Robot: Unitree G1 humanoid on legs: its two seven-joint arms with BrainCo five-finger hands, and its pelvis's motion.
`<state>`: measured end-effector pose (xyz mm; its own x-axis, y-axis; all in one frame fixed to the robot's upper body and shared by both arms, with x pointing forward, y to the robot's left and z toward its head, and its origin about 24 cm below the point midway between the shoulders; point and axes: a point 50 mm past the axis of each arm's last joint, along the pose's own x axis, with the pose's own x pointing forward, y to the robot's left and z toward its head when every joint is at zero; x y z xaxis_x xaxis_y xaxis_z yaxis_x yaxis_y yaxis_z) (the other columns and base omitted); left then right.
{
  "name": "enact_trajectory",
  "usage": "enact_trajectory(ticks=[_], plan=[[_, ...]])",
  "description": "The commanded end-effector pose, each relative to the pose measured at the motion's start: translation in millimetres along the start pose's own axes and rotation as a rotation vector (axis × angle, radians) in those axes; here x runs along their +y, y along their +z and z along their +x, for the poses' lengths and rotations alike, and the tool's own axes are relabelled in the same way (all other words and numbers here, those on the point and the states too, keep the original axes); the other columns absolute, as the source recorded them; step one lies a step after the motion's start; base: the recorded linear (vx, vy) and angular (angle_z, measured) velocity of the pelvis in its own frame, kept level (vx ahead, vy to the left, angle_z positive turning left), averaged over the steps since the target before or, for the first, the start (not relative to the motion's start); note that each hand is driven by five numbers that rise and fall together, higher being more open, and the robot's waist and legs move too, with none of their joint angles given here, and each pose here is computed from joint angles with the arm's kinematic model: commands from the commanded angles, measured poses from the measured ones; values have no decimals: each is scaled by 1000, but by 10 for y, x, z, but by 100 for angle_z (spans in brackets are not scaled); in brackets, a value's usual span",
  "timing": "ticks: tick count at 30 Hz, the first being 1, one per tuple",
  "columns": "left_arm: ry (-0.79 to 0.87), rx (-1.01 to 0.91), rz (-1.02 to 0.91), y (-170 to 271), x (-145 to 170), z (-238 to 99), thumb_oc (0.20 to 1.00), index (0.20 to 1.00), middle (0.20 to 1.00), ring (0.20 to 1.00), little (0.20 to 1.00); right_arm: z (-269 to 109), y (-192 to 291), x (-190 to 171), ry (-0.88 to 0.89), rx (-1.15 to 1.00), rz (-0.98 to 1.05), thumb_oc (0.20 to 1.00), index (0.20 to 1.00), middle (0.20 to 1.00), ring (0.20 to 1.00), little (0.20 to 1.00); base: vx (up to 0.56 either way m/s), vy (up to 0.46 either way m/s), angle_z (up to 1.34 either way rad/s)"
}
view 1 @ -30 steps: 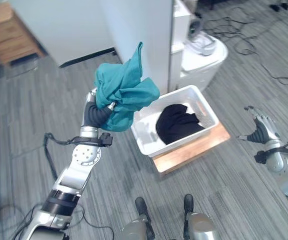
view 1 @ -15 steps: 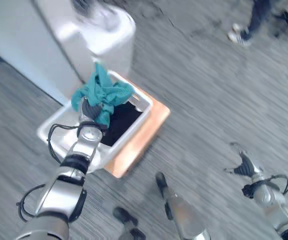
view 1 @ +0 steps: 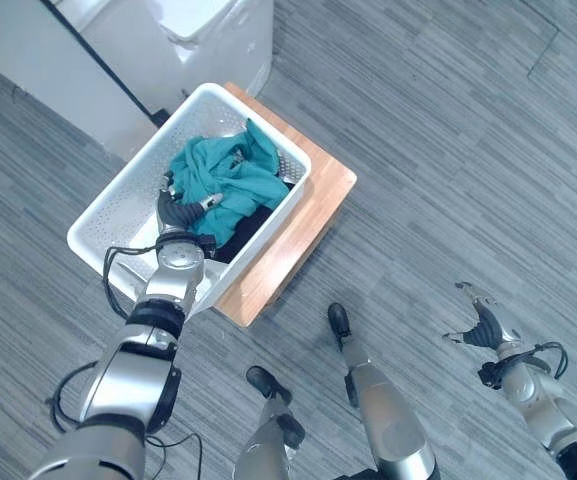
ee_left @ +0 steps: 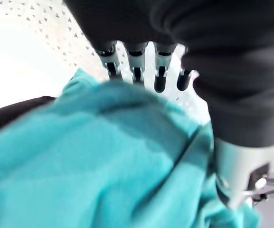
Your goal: Tidy up the quilt and then pick up the clothes from the bed and put them into the laundry hamper.
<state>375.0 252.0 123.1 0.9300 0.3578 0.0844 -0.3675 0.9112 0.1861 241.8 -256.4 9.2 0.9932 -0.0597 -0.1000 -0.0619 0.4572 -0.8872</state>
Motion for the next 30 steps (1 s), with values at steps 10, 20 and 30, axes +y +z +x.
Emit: enact_trajectory(ticks=[10, 20, 30], plan=[[173, -262, -233, 33, 755, -475, 1000, 1000, 1000, 1000, 1000, -208, -431, 219, 136, 191, -41, 1000, 1000, 1000, 1000, 1000, 65, -16, 32], [-81, 581, 76, -1923, 821, -1867, 1000, 1000, 1000, 1000, 1000, -330, -682, 568, 260, 429, 118, 1000, 1000, 1000, 1000, 1000, 19, 54, 24], [-152, 1182, 254, -2718, 554, -3142, 1000, 1000, 1000, 1000, 1000, -676, -690, 1257, 478, 649, 178, 1000, 1000, 1000, 1000, 1000, -9, 41, 13]])
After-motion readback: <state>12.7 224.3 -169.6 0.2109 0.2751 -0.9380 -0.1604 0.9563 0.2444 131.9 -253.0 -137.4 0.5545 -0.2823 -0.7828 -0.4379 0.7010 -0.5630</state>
